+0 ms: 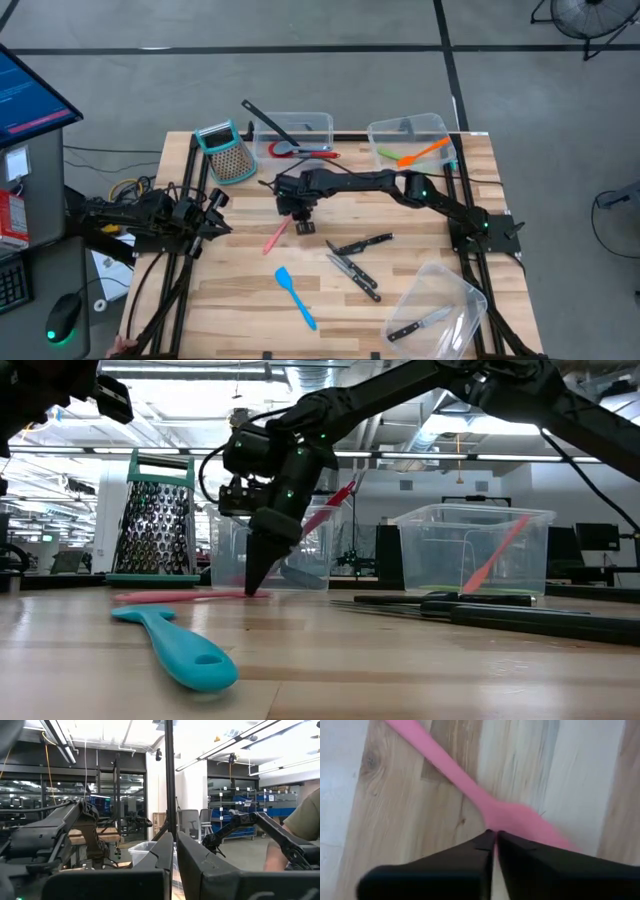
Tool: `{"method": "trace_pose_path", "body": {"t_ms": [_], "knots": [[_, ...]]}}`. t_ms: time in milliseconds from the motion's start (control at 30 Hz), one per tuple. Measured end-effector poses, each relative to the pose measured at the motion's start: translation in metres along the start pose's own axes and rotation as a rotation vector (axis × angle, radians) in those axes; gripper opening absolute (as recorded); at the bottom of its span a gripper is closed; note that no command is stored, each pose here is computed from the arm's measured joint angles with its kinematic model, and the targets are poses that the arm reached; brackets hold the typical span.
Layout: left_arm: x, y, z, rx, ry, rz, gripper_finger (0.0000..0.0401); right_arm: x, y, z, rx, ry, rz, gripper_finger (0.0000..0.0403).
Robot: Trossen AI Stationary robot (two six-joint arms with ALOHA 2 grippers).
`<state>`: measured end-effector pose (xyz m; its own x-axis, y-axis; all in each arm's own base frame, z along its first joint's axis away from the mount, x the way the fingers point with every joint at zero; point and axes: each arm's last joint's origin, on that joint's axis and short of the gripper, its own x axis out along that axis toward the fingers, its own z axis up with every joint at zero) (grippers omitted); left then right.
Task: Pick & Place Kitchen Items
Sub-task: Put the top pink spatula into the top right transparent bin
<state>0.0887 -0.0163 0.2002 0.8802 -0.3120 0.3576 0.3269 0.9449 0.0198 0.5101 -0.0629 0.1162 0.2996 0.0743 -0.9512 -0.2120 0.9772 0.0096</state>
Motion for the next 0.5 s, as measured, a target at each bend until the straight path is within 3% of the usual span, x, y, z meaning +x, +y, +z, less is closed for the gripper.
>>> {"method": "trace_pose_path", "body": {"t_ms": [333, 500], "knots": [[0.000, 0.000, 0.000, 0.000, 0.000, 0.000, 0.0008, -0.001, 0.026, 0.007, 0.037, 0.019, -0.020, 0.0000], [0.000, 0.000, 0.000, 0.000, 0.000, 0.000, 0.0008, -0.021, 0.037, 0.014, 0.005, -0.019, 0.014, 0.0001]]}}
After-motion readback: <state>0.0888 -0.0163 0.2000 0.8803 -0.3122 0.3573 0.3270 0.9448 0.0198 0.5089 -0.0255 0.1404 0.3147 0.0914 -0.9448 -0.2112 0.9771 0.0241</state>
